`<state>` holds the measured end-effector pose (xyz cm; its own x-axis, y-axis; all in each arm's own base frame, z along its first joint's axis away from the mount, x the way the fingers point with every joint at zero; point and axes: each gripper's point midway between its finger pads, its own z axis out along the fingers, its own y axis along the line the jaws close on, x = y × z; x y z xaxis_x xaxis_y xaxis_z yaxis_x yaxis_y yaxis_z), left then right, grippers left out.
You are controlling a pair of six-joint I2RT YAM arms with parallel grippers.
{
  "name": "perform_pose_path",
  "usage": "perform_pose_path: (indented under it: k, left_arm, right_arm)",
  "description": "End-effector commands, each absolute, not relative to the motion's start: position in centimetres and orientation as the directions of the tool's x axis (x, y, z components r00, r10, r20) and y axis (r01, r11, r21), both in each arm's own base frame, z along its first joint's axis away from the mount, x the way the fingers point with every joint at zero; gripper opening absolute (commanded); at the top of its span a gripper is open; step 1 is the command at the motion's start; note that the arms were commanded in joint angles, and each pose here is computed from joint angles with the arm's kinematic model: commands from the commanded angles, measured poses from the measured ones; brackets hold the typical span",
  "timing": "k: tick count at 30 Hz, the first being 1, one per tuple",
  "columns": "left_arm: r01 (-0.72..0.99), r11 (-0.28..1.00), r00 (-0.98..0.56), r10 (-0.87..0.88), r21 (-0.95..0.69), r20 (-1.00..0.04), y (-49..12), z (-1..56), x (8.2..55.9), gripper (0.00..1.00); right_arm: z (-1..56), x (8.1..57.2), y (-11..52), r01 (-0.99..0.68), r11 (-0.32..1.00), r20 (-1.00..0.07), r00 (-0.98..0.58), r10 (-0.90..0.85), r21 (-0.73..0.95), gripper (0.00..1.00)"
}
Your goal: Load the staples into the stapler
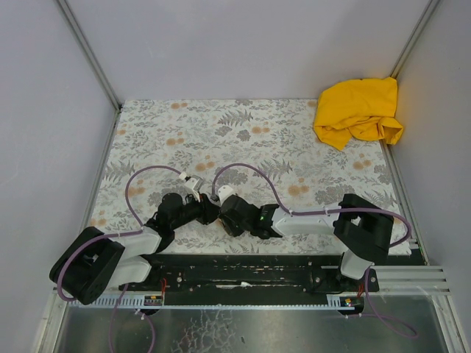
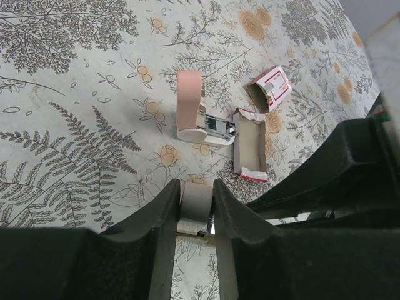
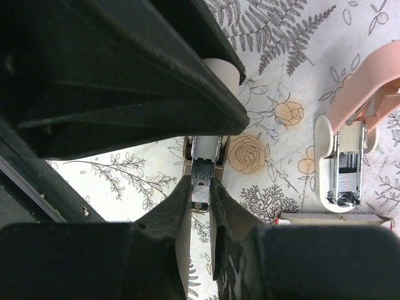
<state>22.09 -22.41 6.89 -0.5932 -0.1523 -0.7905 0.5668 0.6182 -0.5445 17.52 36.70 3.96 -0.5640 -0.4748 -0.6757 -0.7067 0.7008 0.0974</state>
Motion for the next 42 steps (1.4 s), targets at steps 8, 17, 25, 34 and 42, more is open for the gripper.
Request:
perform_pose_path:
  k: [8, 17, 25, 34, 42]
  left_arm:
    - [0.612, 0.609, -0.52, -0.171, -0.505, -0.837, -23.0, 9.0, 23.4, 0.0]
    - [0.611, 0.61, -0.521, -0.17, -0.504, -0.836, -23.0, 9.0, 23.4, 0.0]
    - [0.611, 0.609, -0.52, -0.171, -0.505, -0.837, -23.0, 9.0, 23.4, 0.0]
    - [0.606, 0.616, -0.518, -0.174, -0.503, -0.837, -22.8, 9.0, 23.4, 0.0]
    - [0.552, 0.652, -0.498, -0.242, -0.52, -0.833, -22.1, 9.4, 23.6, 0.0]
  right_arm:
    - [4.7, 17.9, 38.3, -0.721, 0.686, -0.706, -0.538, -0.461, 0.102, 0.16]
    - [3.9, 17.7, 38.2, -0.722, 0.685, -0.689, -0.547, -0.475, 0.101, 0.16]
    - [3.2, 17.5, 37.9, -0.716, 0.691, -0.671, -0.562, -0.483, 0.102, 0.2]
    - [5.6, 17.8, 37.7, -0.712, 0.695, -0.703, -0.544, -0.457, 0.099, 0.4]
    - [9.5, 17.9, 36.4, -0.669, 0.73, -0.753, -0.552, -0.359, 0.142, 0.5]
